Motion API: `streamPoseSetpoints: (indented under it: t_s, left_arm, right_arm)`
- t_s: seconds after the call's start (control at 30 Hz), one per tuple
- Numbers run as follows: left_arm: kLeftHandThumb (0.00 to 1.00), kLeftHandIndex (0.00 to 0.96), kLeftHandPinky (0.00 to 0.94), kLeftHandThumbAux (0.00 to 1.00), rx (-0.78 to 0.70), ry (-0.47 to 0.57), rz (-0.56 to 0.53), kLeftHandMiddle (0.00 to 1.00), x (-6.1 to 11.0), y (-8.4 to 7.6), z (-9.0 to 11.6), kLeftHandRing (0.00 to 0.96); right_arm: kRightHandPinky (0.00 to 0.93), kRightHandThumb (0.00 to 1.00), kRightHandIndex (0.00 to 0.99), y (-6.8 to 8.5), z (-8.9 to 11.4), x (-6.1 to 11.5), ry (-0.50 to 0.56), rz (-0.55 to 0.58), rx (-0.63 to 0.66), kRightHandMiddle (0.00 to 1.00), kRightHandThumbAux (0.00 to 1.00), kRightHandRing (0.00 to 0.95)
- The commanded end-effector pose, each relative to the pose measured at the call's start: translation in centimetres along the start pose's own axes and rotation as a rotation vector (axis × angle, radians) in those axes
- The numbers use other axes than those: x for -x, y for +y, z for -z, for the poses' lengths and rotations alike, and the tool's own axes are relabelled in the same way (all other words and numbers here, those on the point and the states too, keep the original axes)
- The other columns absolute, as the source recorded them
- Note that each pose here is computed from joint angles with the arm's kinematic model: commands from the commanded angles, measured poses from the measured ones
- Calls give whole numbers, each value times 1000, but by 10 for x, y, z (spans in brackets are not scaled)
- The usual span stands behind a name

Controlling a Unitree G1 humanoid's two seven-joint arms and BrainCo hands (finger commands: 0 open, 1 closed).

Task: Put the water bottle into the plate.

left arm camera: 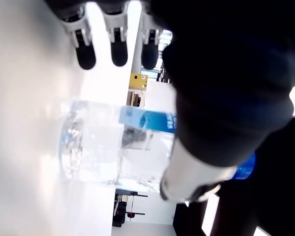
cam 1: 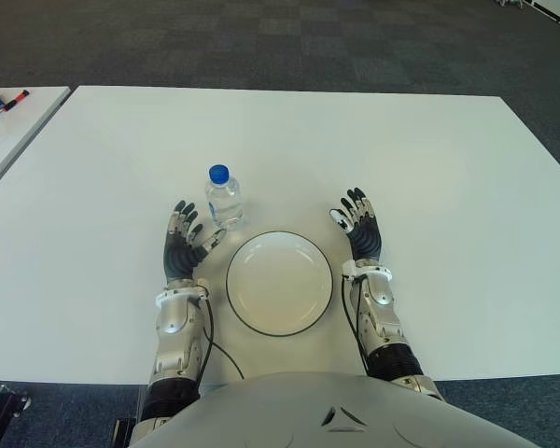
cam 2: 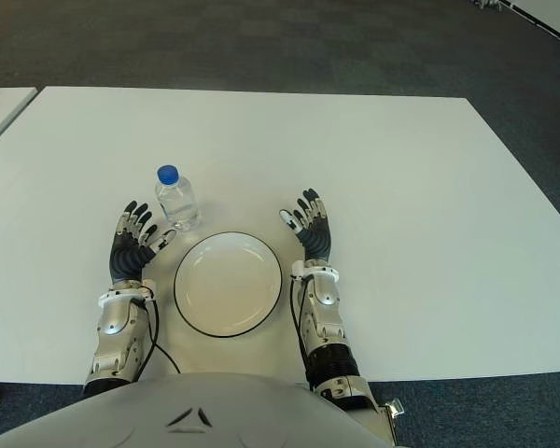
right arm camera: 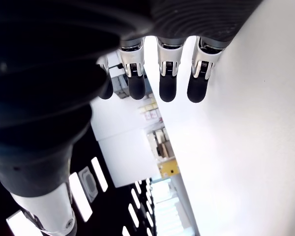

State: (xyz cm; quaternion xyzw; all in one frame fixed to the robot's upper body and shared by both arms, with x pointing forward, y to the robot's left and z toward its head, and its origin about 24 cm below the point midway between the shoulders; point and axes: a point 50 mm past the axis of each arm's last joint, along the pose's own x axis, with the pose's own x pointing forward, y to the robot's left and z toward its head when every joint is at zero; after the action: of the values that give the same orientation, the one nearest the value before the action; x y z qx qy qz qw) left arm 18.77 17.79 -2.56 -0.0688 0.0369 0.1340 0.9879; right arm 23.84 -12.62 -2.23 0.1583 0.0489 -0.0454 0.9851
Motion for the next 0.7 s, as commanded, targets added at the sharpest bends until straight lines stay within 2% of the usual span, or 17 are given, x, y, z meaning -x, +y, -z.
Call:
streamPoseSetpoints:
  t_s: [0.03,0.7]
  left_arm:
    - [45,75,147,969,7,3,-1,119,2,-5,1,104]
    - [37,71,146,981,-9,2,-14,112,2,-5,1,104]
  right_arm:
    - [128,15,94,28,25,10,121,33,-142,106,808,93]
    - [123,22,85,28,25,10,111,19,-146,99,802,88]
